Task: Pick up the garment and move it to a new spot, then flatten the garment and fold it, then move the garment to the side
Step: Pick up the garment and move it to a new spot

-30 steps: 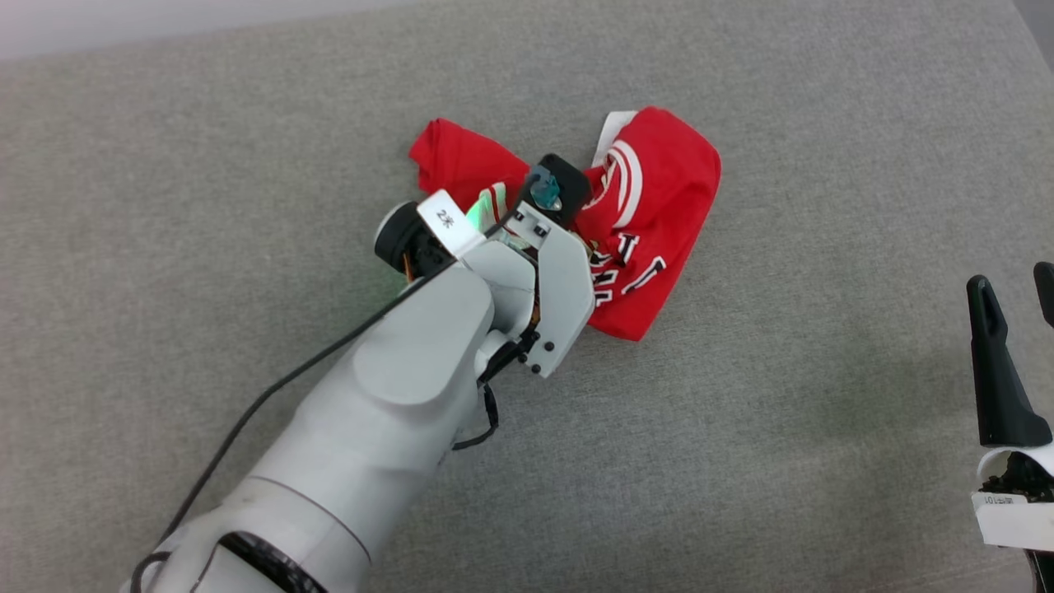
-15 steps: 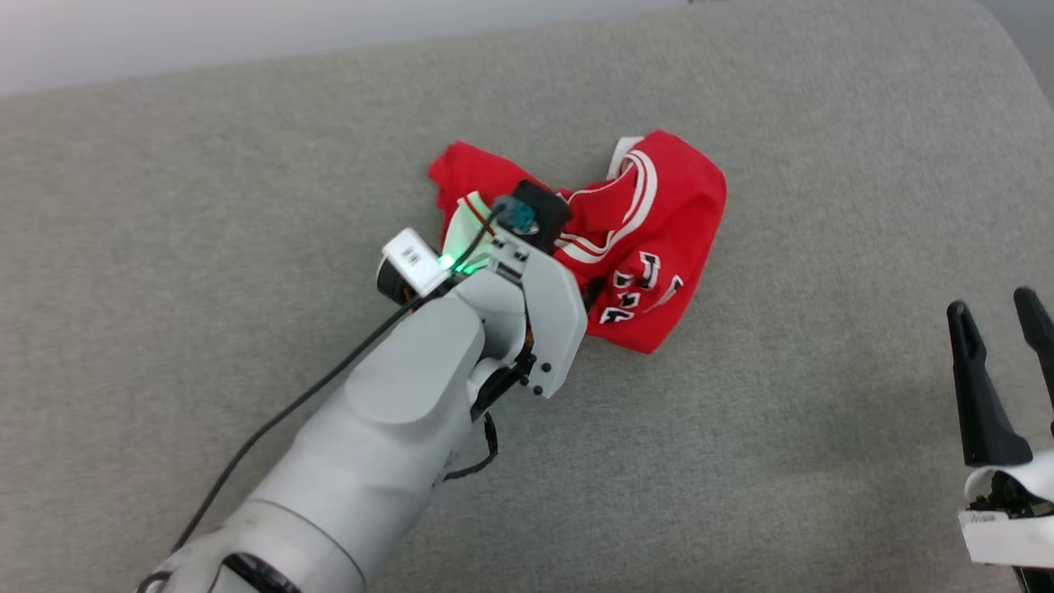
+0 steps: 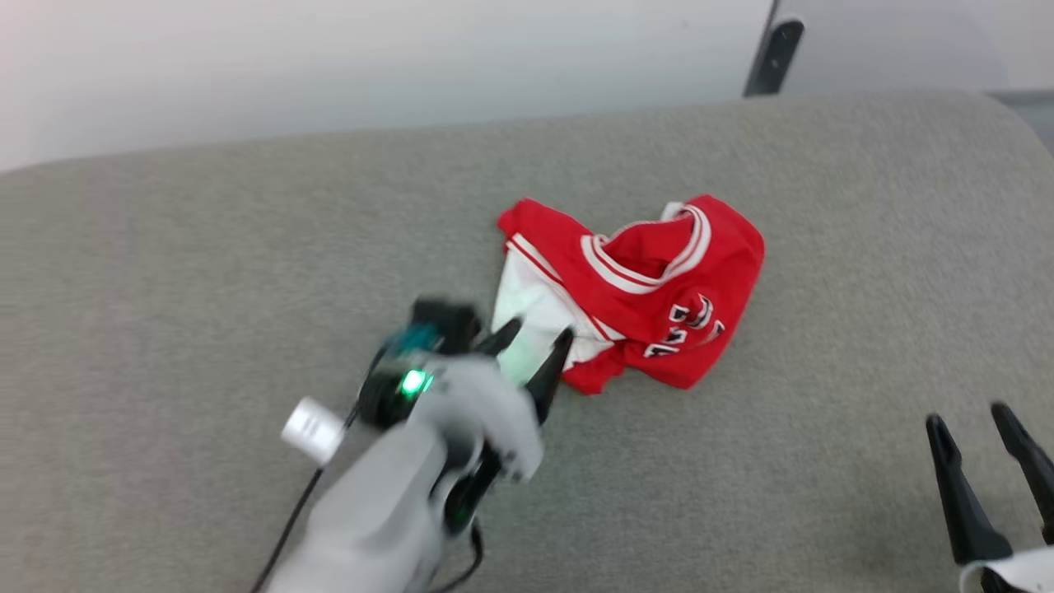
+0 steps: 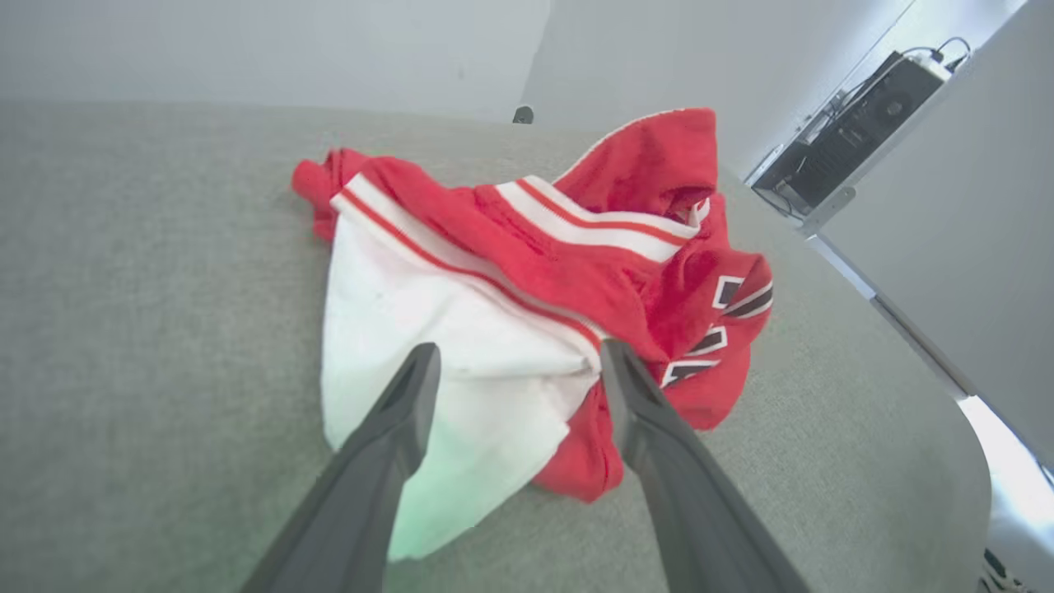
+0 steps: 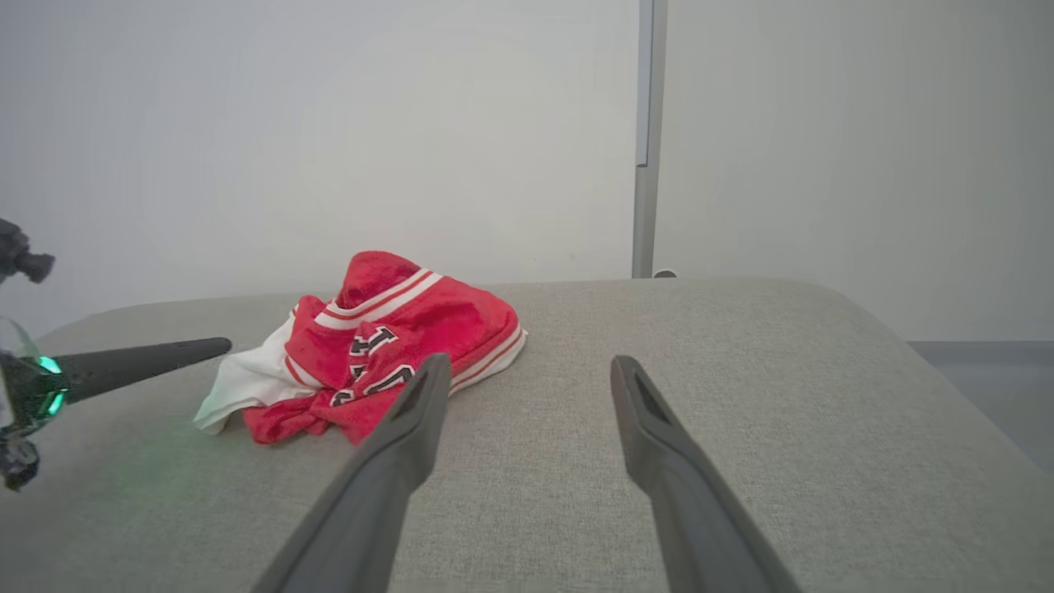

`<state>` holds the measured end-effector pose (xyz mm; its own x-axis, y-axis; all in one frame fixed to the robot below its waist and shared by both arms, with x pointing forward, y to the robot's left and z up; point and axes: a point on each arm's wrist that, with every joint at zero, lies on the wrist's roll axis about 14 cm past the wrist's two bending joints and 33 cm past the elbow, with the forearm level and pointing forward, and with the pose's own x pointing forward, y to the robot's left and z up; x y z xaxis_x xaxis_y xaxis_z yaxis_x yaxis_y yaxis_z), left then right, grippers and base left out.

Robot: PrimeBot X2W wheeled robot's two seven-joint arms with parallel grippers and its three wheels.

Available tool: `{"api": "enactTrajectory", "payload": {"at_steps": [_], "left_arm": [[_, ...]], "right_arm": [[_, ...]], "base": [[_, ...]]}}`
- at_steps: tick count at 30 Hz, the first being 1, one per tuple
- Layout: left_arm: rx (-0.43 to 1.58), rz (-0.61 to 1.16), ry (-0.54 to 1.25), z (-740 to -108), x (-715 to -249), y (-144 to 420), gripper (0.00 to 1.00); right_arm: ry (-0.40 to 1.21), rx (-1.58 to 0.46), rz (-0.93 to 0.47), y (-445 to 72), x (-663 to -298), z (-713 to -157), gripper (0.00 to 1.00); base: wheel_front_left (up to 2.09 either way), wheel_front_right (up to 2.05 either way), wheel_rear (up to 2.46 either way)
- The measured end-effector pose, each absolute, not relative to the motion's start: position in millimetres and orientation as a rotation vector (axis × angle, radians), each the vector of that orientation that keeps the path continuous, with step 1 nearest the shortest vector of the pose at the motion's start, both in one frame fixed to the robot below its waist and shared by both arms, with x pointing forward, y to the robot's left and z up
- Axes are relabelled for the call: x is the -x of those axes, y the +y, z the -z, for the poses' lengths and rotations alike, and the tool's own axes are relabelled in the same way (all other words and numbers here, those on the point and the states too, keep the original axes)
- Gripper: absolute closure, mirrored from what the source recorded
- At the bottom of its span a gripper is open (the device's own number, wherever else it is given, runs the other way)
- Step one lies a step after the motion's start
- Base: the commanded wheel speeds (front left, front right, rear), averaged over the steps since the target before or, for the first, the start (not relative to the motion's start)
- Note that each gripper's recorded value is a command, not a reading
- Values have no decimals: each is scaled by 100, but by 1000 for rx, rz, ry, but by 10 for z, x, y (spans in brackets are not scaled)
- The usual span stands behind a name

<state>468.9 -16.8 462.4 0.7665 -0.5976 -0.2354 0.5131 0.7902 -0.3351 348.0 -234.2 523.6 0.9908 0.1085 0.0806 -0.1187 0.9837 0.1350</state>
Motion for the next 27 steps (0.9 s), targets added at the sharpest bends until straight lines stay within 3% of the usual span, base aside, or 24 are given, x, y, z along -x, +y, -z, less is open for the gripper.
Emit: {"api": "enactTrajectory", "payload": {"at_steps": [13, 27], "left_arm": [[499, 268, 305, -4274, -3884, 801, 0], [313, 16, 88, -4667, -3292, 1415, 0]], "right_arm": [[-22, -111, -110, -2357, -3274, -5073, 0], [-49, -105, -75, -2447, -3166, -5126, 0]], "base": [[0, 0, 0], [0, 0, 0]]}}
